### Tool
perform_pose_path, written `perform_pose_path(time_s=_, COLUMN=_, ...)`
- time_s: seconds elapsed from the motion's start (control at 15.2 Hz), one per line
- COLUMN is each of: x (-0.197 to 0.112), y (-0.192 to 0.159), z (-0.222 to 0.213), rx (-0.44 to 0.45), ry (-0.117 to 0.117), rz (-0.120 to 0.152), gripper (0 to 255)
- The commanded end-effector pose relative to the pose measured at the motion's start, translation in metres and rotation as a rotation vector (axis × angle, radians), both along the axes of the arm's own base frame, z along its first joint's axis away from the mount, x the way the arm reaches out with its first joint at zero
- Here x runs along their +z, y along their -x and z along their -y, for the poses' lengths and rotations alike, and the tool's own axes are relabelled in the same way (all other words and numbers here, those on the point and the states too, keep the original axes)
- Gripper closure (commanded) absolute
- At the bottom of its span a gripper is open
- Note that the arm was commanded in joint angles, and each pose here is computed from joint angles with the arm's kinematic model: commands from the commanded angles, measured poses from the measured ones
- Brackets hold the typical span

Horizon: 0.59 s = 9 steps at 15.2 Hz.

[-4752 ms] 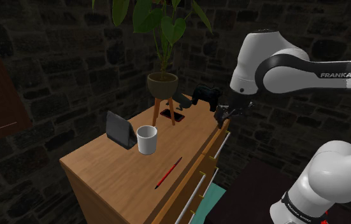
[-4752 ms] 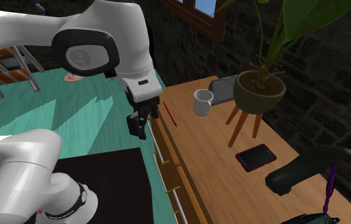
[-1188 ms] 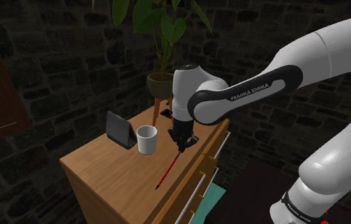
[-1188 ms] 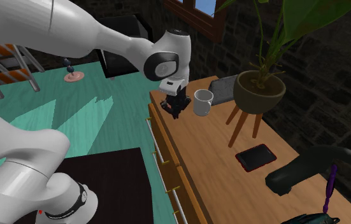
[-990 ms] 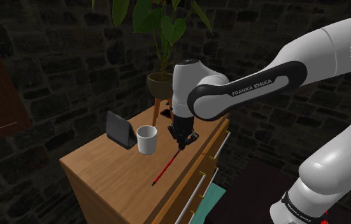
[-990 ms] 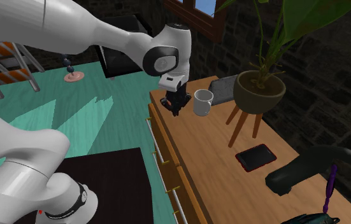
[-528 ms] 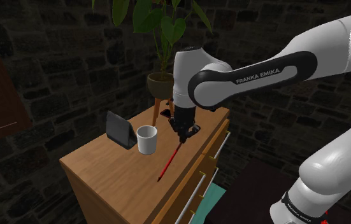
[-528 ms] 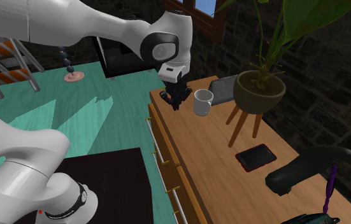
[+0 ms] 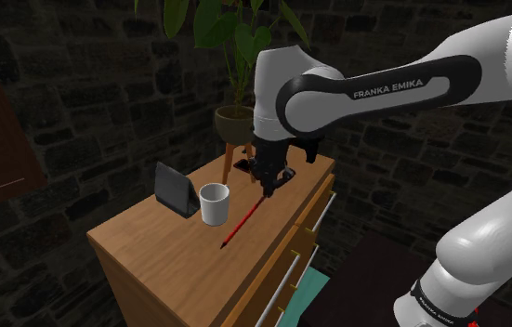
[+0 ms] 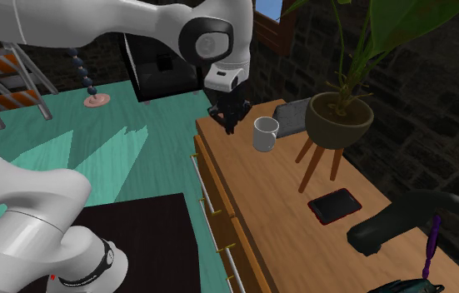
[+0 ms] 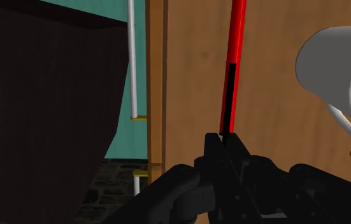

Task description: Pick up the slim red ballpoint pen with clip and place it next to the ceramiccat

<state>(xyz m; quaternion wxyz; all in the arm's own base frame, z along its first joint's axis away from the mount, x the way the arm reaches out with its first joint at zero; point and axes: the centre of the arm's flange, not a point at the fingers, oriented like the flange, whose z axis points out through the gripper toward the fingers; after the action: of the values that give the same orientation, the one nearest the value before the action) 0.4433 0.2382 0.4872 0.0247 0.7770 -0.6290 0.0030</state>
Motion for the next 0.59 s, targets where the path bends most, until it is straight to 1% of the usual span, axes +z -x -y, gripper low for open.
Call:
perform_pose_path(time_s=0.0, x=0.011, y=0.0, z=0.001, rx=0.0, ry=0.0, rz=0.0, gripper=255)
perform_pose_path(time_s=0.53, x=0.054, y=0.0, z=0.001, rx=0.0, ry=0.0, rz=0.0, gripper=255)
